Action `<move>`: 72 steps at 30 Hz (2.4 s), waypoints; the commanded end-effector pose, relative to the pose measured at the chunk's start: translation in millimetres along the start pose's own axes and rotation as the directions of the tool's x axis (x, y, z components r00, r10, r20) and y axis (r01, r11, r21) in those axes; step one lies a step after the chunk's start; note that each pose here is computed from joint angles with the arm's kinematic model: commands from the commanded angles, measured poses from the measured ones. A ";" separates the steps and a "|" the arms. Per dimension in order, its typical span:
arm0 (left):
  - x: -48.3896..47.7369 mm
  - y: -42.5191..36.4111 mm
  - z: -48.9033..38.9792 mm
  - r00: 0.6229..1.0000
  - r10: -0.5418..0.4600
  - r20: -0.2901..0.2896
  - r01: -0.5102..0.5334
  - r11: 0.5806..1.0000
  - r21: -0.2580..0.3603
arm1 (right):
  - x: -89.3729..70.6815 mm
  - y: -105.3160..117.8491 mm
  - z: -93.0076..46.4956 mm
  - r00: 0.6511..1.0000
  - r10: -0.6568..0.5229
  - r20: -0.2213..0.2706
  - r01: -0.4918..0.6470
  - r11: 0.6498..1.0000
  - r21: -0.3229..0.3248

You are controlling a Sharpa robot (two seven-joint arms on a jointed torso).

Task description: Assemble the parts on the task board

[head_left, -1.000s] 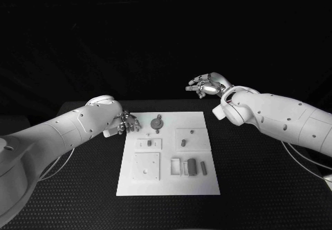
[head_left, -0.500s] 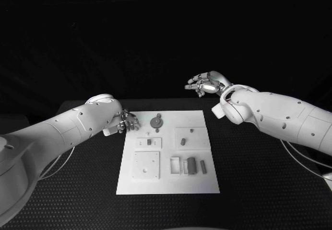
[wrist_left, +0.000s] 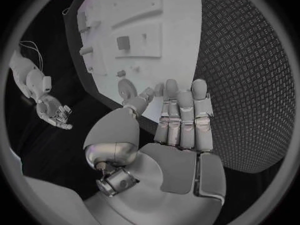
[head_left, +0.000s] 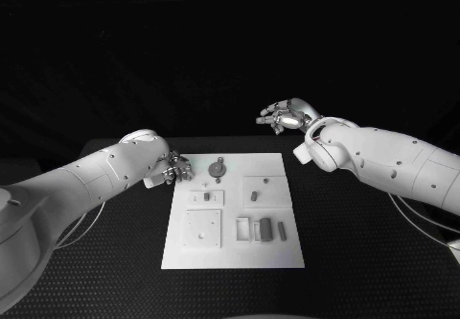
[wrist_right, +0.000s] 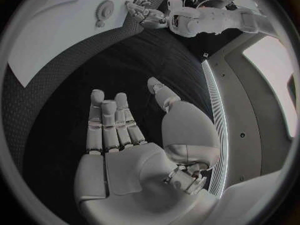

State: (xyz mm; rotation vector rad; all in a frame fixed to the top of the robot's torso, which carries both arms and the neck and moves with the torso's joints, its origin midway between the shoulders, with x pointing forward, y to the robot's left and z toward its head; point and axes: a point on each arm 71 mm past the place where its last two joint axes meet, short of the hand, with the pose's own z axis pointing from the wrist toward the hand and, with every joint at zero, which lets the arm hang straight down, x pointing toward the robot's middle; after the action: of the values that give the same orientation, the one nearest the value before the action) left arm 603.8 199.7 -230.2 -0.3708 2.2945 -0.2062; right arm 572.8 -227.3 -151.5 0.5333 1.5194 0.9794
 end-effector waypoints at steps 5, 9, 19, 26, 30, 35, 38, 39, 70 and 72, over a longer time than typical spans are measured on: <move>2.0 -3.5 -0.1 1.000 -0.005 -0.020 0.006 1.000 0.023 | 1.7 0.9 0.5 1.000 0.001 -0.014 -0.001 1.000 -0.007; 0.9 -2.3 -0.1 1.000 -0.010 -0.010 0.011 1.000 0.022 | 1.5 0.8 0.4 1.000 0.001 -0.014 -0.001 1.000 -0.007; -0.6 4.5 -1.9 0.999 -0.042 -0.004 0.042 0.999 0.022 | 0.4 0.2 -0.2 1.000 0.001 -0.013 -0.001 1.000 -0.007; -2.4 11.4 -9.6 0.994 -0.110 -0.030 0.111 0.993 0.035 | -1.3 -0.9 -1.2 1.000 0.001 -0.011 -0.001 1.000 -0.004; -4.1 11.2 -18.7 0.989 -0.142 -0.045 0.144 0.988 0.052 | -2.9 -1.9 -2.1 1.000 0.000 -0.009 0.000 1.000 -0.001; -1.5 9.4 -31.3 0.986 -0.151 -0.065 0.156 0.985 0.073 | -5.1 -3.8 -2.3 1.000 -0.002 -0.004 0.002 1.000 0.004; 1.8 8.1 -34.8 0.987 -0.145 -0.072 0.151 0.986 0.076 | -5.7 -4.4 -1.9 1.000 -0.003 -0.002 0.003 1.000 0.006; 3.1 7.4 -35.6 0.987 -0.144 -0.075 0.149 0.986 0.076 | -5.7 -4.5 -1.7 1.000 -0.003 -0.002 0.003 1.000 0.006; 45.9 0.1 -37.0 0.997 -0.008 -0.080 0.013 0.998 0.054 | -5.5 -4.3 -2.0 1.000 -0.003 -0.003 0.003 1.000 0.005; 45.5 -0.3 -36.8 0.997 -0.001 -0.074 0.005 0.999 0.054 | -5.5 -4.3 -2.0 1.000 -0.002 -0.003 0.002 1.000 0.005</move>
State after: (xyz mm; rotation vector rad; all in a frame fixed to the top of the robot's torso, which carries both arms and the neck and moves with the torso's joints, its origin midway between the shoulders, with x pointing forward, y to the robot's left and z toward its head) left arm 546.3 186.7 -237.4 -0.3634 2.3730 -0.3023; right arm 573.2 -236.1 -152.0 0.5424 1.5187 0.9628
